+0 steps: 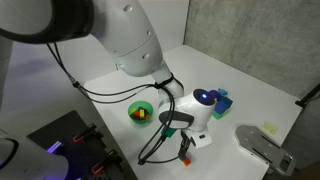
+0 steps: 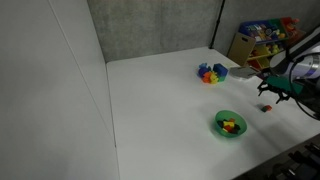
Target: Pick up a blue block next to the orange block and place it in the green bowl
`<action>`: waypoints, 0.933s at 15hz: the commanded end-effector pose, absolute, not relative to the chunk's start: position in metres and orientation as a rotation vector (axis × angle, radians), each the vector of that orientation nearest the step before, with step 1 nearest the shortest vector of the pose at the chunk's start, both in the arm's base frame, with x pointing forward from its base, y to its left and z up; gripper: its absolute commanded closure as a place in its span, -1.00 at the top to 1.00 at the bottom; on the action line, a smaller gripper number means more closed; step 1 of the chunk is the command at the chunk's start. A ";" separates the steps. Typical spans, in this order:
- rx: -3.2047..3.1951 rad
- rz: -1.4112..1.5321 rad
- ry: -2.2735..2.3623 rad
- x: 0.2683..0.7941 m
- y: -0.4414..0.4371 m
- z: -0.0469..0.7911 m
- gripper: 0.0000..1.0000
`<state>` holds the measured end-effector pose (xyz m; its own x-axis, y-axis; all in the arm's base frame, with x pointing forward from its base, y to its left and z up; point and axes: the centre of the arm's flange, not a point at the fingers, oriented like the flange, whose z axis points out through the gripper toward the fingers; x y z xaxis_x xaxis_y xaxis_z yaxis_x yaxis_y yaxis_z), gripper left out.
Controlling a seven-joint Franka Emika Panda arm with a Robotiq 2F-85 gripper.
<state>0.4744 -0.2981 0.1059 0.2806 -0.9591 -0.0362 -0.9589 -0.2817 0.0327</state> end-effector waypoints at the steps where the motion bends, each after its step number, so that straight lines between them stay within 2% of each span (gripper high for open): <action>1: 2.462 -0.063 -1.951 0.479 -0.314 0.082 1.00; 14: 2.420 -0.094 -1.969 0.473 -0.316 0.042 1.00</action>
<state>0.4674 -0.3129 0.0482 0.2267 -0.9729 -0.0461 -0.9709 -0.2295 0.0688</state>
